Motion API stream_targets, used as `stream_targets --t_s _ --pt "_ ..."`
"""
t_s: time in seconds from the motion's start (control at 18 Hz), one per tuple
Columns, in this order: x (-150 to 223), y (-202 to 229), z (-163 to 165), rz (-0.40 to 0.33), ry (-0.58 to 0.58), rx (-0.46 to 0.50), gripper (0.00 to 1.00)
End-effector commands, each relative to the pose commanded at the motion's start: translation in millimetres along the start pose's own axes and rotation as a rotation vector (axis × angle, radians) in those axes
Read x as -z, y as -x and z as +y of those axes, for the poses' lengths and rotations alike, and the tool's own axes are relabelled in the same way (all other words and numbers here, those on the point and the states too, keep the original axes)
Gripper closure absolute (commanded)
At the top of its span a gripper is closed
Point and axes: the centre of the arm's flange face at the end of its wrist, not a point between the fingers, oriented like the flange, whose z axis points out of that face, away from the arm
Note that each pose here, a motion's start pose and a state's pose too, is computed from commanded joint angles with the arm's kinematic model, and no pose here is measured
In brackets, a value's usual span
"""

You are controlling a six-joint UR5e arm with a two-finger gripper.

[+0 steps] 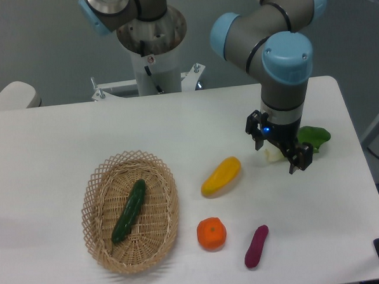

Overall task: Pick up the cucumber from the basket
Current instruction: 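Move the open gripper across the table toward the cucumber in the wicker basket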

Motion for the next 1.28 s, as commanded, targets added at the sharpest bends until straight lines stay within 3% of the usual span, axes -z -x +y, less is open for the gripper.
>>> stream_targets --t_s 0.33,0.67,0.94,1.11,1.28 --pt "3 -11 -7 0.042 0.002 0.063 0.00" --pt "18 -53 -61 0.047 -0.014 0.135 0.00" --pt "1 -104 -124 0.092 -0.003 0.310 0.00" --pt "-11 -127 -154 0.118 0.007 0.489 0.00" --pt "-33 -146 -197 0.108 -0.008 0.583 0.00"
